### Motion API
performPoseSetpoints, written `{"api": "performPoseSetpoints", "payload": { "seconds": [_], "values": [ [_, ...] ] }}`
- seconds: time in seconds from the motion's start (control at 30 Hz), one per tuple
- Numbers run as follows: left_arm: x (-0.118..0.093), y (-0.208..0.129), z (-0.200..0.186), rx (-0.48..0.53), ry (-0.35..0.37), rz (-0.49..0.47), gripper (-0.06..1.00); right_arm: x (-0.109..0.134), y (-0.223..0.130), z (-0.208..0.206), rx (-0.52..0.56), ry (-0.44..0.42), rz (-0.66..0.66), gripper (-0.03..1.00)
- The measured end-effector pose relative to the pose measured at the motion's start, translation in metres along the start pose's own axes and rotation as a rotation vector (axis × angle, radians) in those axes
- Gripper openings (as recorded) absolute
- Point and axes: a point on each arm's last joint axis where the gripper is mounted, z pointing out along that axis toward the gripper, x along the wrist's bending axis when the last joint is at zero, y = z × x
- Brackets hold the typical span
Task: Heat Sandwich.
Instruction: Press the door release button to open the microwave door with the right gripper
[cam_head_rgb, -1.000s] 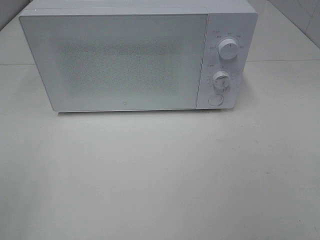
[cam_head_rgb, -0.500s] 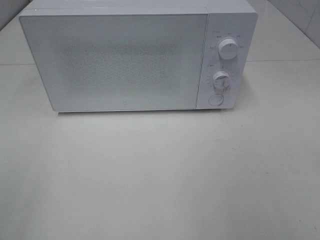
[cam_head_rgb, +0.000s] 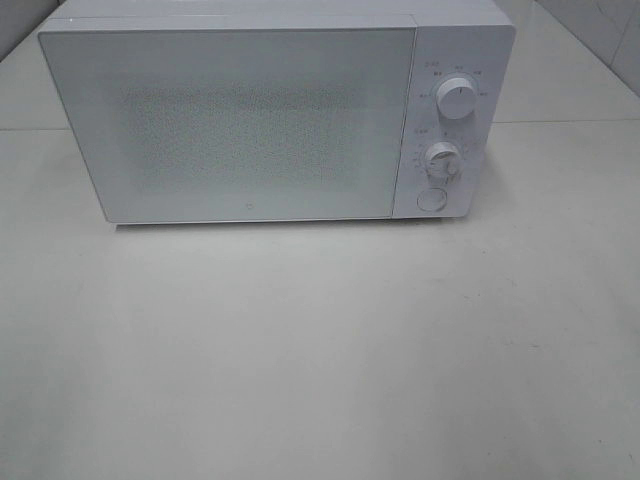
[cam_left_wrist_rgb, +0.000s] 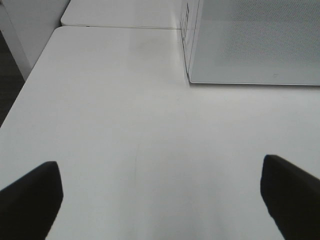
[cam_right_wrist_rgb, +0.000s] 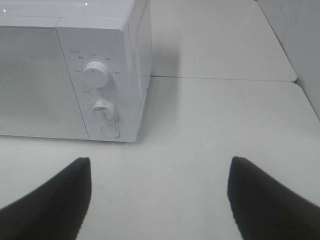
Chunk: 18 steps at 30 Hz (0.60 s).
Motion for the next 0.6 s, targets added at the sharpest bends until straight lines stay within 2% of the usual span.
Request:
{"api": "performPoseSetpoints", "payload": {
  "seconds": [0.3,0.6],
  "values": [
    [0.0,0.0,0.0,0.0,0.0,0.0,0.99,0.003,0.01,0.039,0.019,0.01,-0.006,0.74],
    [0.0,0.0,0.0,0.0,0.0,0.0,0.99,0.004,0.018,0.068,-0.027,0.014,-0.041,0.74]
  ]
}}
